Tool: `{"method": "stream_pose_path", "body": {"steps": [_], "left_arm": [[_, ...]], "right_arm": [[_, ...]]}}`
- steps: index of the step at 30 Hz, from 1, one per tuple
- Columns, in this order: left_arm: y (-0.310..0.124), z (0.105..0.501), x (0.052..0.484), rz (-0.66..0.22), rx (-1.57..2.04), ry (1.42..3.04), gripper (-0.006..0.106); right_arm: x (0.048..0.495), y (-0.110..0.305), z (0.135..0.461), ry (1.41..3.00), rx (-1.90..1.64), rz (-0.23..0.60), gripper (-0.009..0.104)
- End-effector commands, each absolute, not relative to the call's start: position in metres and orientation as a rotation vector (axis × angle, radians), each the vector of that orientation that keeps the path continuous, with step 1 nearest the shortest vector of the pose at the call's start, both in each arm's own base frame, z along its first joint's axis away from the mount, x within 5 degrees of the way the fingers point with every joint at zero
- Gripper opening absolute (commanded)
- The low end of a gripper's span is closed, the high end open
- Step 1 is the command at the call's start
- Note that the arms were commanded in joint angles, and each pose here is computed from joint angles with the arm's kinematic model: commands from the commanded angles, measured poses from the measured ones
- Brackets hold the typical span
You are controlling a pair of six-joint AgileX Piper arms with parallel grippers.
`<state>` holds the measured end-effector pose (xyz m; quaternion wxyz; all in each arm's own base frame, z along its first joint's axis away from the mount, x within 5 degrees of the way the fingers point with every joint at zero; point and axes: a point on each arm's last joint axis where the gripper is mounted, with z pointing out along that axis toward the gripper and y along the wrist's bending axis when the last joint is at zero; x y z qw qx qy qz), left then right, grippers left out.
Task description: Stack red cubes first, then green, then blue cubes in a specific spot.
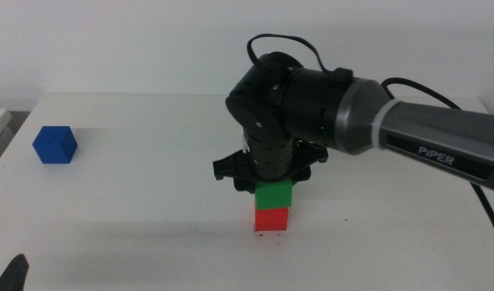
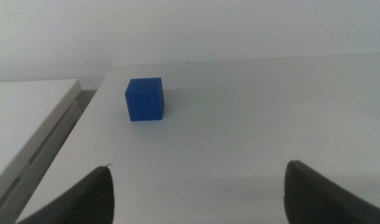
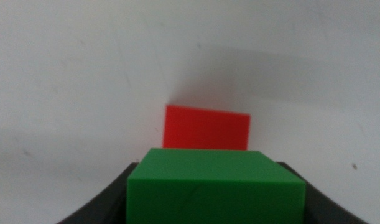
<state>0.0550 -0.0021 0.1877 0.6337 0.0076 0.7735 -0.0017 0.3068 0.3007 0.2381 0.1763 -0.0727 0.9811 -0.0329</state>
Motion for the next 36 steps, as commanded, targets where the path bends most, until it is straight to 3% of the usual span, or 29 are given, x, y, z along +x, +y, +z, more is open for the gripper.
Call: {"method": "stream_pose_path", "body": {"steps": [1, 8, 36], "left_arm": [[-0.002, 0.189, 0.055, -0.001, 0.016, 1.753, 0.094], [-0.002, 0.189, 0.055, -0.001, 0.016, 1.753, 0.094], [-0.002, 0.189, 0.055, -0.001, 0.016, 1.753, 0.094]], "right_arm": [[0.312, 0.296, 0.242, 2.733, -0.175, -0.049, 0.008], [0.320, 0.298, 0.229, 2.730, -0.165, -0.034, 0.008], [0.329, 0.295, 0.199, 2.778, -0.072, -0.138, 0.008]]}}
